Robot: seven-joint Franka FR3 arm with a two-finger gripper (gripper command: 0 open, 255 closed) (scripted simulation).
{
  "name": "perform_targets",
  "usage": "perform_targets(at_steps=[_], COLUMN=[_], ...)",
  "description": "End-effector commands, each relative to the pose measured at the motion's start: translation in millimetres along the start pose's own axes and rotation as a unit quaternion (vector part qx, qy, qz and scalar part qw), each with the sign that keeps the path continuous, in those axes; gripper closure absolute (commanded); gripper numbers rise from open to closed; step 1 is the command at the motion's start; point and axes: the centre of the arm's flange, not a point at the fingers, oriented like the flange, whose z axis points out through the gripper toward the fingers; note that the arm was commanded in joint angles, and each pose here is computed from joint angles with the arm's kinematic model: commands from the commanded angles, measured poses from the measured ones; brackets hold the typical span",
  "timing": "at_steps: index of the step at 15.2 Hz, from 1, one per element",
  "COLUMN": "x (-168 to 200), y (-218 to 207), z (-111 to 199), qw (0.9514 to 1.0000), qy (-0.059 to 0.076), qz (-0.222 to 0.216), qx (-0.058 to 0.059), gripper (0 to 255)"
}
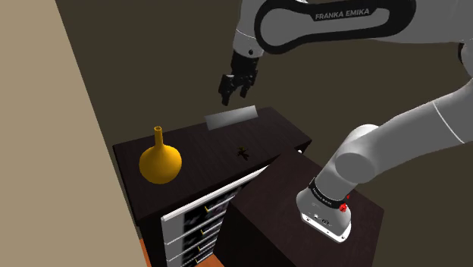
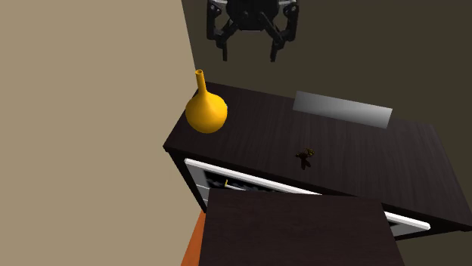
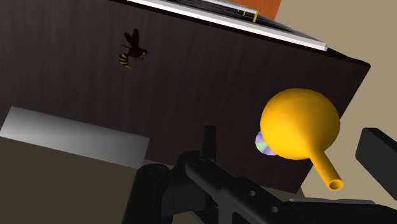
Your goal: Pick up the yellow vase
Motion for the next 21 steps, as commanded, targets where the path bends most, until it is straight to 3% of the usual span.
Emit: perform_targets(at_steps=[1,21], x=[12.8,167.5], y=[-16.0,-148.7], z=[15.3,177.4], qw=[1.0,0.9968], qy=[0.003,0.032], qz=[0.007,0.072], qx=[0.0,-0.009], gripper=[0,0])
